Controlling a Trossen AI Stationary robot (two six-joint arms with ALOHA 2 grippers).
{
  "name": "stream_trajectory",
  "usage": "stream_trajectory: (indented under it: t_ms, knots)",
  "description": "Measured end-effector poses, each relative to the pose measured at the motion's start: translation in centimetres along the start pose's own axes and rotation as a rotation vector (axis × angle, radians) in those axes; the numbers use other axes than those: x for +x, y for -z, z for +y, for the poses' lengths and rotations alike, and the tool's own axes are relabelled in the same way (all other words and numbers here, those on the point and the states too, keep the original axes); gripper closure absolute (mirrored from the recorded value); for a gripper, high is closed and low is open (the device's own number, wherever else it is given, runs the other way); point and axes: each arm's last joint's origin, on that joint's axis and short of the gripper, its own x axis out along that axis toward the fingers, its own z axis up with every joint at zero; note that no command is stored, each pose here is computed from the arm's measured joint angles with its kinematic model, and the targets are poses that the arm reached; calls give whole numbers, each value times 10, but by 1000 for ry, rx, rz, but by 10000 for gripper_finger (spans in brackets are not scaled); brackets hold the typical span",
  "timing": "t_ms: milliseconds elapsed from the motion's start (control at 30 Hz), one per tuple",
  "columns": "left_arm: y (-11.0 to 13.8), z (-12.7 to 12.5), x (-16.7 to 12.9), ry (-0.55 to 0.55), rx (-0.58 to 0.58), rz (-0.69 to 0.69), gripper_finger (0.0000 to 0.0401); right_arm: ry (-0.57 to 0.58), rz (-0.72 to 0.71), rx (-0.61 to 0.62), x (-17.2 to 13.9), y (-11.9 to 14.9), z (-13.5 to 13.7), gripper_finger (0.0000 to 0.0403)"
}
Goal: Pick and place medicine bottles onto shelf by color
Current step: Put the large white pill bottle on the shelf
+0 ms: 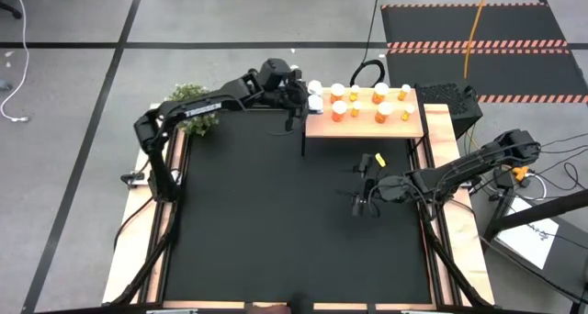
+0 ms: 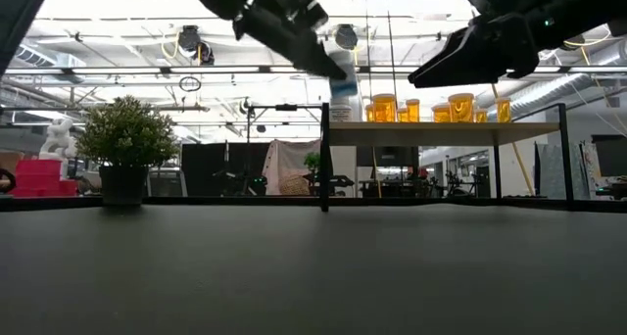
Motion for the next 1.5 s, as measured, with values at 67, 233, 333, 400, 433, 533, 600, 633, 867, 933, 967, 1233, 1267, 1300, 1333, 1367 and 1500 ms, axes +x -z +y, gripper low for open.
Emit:
stream_trajectory:
  t_ms: [67,233,333,400,433,533,600,633,867,933,967,1233,1267,1300,1333,1367,1500]
  knots:
    - [8,4,7,0,-8,16,231,0,3,-11,0,0,0,124]
    - [23,7,21,21,-21,49,231,2,4,-27,0,0,0,124]
    - [28,6,27,41,-28,59,231,9,7,-26,1,1,-2,124]
    - [32,5,31,62,-26,61,231,14,9,-25,2,1,-3,124]
    - [33,4,32,70,-29,61,231,16,10,-24,2,1,-3,124]
    - [33,5,34,74,-30,49,231,20,12,-20,2,1,-4,124]
    - [34,5,34,74,-39,50,231,20,12,-19,2,1,-4,124]
    - [34,6,33,72,-40,50,231,20,12,-18,2,1,-4,124]
    - [36,9,32,65,-68,54,231,19,12,-15,2,1,-4,124]
    - [38,10,32,64,-73,62,231,19,12,-15,2,1,-4,124]
    - [39,11,33,65,-75,65,231,19,12,-15,2,1,-4,124]
    - [41,10,34,70,-73,72,221,19,12,-15,2,1,-4,124]
    - [41,10,34,72,-72,71,216,19,12,-15,2,1,-4,124]
    - [41,10,34,75,-71,69,211,19,11,-15,2,1,-4,124]
    - [41,10,34,75,-71,69,205,19,12,-15,2,1,-4,124]
    - [41,10,34,75,-72,69,199,19,12,-15,2,1,-4,124]
    - [41,10,34,76,-74,69,181,19,12,-15,2,1,-4,124]
